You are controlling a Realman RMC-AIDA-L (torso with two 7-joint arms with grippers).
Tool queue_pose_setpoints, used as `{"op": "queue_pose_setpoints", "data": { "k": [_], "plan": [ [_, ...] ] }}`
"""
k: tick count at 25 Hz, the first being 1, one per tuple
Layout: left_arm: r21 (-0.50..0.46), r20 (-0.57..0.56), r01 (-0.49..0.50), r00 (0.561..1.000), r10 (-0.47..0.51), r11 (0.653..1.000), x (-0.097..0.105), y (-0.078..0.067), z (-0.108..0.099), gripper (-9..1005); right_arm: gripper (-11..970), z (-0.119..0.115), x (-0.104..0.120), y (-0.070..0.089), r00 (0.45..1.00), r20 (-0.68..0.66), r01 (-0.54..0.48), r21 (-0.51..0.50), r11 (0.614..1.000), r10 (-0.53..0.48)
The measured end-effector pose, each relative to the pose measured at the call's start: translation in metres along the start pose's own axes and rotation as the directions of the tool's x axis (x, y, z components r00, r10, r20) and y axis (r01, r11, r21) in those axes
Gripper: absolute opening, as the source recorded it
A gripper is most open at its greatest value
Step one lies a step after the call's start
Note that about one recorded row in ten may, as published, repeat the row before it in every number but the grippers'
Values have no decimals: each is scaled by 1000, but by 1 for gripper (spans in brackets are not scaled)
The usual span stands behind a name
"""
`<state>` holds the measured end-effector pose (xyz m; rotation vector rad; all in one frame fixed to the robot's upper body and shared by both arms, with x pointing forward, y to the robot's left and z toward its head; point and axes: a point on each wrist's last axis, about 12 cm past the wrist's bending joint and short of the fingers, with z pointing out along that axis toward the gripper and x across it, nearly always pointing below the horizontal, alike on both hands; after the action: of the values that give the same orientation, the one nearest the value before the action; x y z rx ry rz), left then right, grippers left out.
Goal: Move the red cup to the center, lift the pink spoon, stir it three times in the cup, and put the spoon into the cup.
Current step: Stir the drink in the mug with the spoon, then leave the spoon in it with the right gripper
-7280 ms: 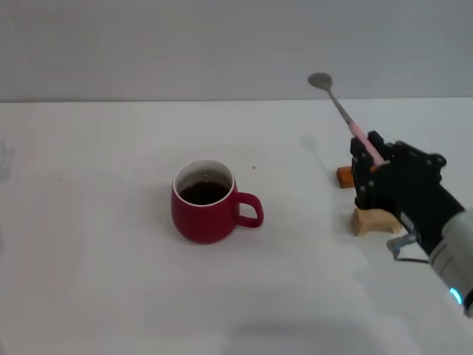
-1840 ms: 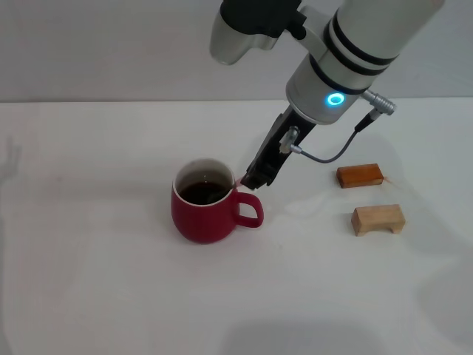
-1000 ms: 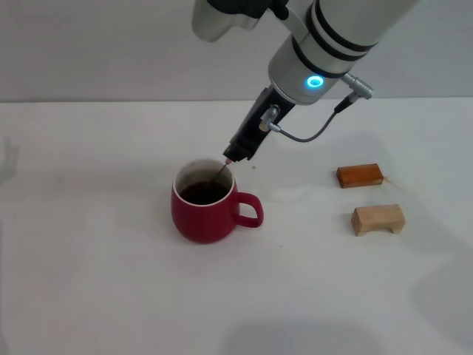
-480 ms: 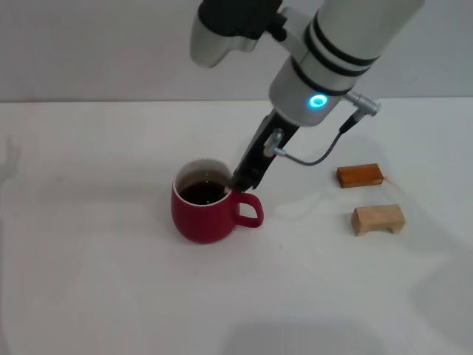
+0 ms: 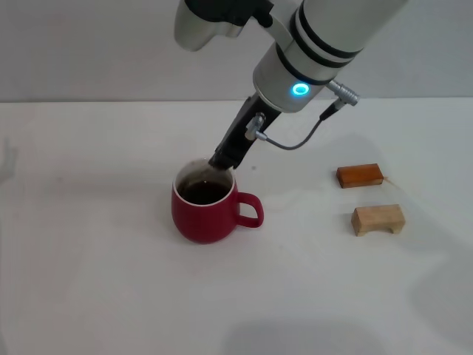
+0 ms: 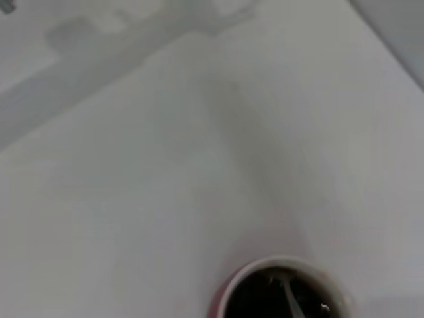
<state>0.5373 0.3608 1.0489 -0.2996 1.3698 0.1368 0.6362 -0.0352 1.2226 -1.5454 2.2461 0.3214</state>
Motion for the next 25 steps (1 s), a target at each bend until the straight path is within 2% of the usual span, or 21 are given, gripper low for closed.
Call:
{"op": "queue_pose_setpoints", "data": {
  "k": [5,13,18,25],
  "plan": [
    [0,0,1,1000,-1,1000,0,0,0,844,160,1,2,-6,999,-32,-3,54,999,4],
    [0,1,0,1000,0,1000,0,0,0,844,160,-7,3,2,996,-85,4,17,1000,-3],
    [0,1,0,1000,0,1000,0,0,0,844,161,-8,-3,8,999,-50,1,-21,1000,-2],
    [-1,0,0,1000,0,1000,0,0,0,844,161,-5,-9,1,1000,11,-8,27,1000,7]
  ]
}}
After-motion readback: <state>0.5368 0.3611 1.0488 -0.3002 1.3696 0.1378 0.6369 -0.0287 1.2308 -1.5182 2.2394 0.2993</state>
